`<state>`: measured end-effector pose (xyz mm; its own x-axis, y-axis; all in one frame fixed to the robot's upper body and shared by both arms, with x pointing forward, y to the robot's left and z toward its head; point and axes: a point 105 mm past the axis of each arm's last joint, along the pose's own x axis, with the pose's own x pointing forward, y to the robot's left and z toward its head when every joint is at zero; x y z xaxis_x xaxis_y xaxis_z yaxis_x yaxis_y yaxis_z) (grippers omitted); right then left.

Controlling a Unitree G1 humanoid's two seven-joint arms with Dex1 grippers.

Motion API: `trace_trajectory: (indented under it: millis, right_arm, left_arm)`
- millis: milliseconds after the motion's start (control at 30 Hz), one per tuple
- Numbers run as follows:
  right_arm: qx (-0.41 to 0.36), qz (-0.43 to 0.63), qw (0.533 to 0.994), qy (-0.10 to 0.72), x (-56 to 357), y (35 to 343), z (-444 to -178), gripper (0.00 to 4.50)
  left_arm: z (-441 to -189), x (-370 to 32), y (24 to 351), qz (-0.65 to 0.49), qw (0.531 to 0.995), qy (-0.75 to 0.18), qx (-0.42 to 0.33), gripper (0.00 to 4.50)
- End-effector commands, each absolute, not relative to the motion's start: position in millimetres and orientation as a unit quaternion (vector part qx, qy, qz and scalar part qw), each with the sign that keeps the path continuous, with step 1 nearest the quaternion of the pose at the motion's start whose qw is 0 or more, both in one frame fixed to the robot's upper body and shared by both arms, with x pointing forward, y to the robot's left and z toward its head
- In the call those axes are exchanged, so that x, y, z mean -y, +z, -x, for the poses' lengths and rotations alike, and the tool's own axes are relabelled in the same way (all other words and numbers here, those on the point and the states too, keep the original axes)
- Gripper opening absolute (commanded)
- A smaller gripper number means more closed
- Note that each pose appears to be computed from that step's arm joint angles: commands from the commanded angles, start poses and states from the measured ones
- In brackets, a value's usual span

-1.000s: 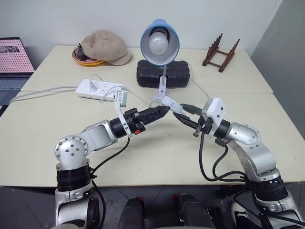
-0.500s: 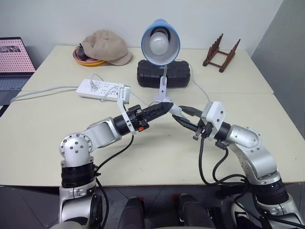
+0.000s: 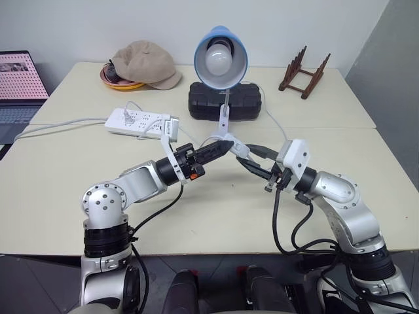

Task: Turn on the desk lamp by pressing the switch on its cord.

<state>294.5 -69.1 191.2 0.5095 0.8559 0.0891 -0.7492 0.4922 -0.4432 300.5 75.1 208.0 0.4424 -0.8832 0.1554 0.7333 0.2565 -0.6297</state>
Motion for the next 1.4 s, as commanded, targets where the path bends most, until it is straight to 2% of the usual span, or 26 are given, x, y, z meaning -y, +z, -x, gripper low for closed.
trace_trajectory:
  millis: [33,233,367,400,433,467,533,567,1400]
  right_arm:
    - [0.187,0.188,0.838,0.477,62.4,206.2,-286.9,1.06]
    - [0.186,0.190,0.838,0.476,62.4,205.1,-287.1,1.06]
    - [0.185,0.190,0.839,0.474,62.9,204.3,-287.8,1.06]
    - [0.185,0.190,0.840,0.474,62.7,204.3,-287.9,1.06]
    - [0.185,0.190,0.840,0.474,62.7,204.3,-287.9,1.06]
    - [0.185,0.189,0.840,0.473,62.6,204.3,-288.0,1.06]
    - [0.185,0.189,0.840,0.473,62.7,204.2,-288.0,1.06]
    - [0.185,0.189,0.840,0.473,62.6,204.2,-288.0,1.06]
    - [0.181,0.188,0.841,0.473,64.1,202.0,-287.2,1.06]
  left_arm:
    - [-294.1,-71.9,216.3,0.317,0.779,-0.531,-0.102,0.42]
    - [-293.4,-71.4,212.2,0.303,0.785,-0.529,-0.113,0.42]
    - [-288.9,-69.3,216.7,0.311,0.772,-0.545,-0.105,0.42]
    - [-287.6,-68.9,217.7,0.312,0.769,-0.549,-0.103,1.20]
    - [-287.2,-68.5,217.5,0.309,0.769,-0.549,-0.103,1.26]
    - [-288.0,-67.7,216.0,0.307,0.772,-0.546,-0.107,1.59]
    - [-288.5,-66.7,214.4,0.303,0.774,-0.545,-0.110,1.71]
    - [-287.7,-66.2,214.4,0.304,0.772,-0.548,-0.111,2.01]
    - [-293.0,-74.7,212.6,0.324,0.778,-0.528,-0.106,2.01]
